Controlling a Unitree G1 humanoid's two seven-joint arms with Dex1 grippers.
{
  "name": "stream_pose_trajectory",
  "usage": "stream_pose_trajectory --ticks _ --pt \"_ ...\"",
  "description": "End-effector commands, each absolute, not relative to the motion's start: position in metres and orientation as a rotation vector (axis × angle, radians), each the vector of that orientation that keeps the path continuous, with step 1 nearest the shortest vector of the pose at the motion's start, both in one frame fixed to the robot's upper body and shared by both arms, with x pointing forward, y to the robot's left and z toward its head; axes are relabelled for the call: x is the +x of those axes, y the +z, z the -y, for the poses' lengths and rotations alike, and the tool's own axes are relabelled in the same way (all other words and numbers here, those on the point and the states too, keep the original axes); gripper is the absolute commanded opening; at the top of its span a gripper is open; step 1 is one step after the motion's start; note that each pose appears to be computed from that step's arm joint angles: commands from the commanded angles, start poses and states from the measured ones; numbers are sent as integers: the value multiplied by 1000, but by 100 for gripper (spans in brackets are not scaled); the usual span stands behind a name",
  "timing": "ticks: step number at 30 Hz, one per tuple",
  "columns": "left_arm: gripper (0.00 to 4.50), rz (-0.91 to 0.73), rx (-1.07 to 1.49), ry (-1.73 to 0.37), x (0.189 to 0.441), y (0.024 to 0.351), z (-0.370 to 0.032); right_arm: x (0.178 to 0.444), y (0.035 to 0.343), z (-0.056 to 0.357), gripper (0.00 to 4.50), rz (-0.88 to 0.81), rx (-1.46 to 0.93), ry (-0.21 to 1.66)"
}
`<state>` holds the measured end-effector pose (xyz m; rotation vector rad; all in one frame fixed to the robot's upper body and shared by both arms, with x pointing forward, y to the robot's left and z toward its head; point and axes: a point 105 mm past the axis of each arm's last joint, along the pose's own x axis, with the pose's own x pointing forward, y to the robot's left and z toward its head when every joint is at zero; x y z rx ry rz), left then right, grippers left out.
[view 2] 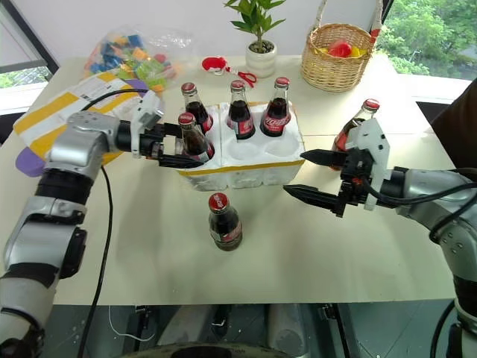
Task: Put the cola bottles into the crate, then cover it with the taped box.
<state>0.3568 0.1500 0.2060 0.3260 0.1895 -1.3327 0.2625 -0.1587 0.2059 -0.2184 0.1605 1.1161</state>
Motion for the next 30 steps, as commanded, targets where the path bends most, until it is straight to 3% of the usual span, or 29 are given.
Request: stream_pose_trajectory --ticks 1,5,11,17,30 --pt "437 -146 373 -1354 327 235 -172 255 206 152 450 -138 -280 1220" --pt "437 -257 388 -1405 278 238 -195 251 183 147 450 -187 -360 1315" --pt "437 -343 365 -1470 236 229 -190 249 177 127 450 -207 -268 1432" --pt "437 -307 337 -1458 234 211 -168 246 169 99 450 -180 -238 1542" --pt "437 -274 330 -1436 243 213 -159 247 161 65 450 -120 -194 1605"
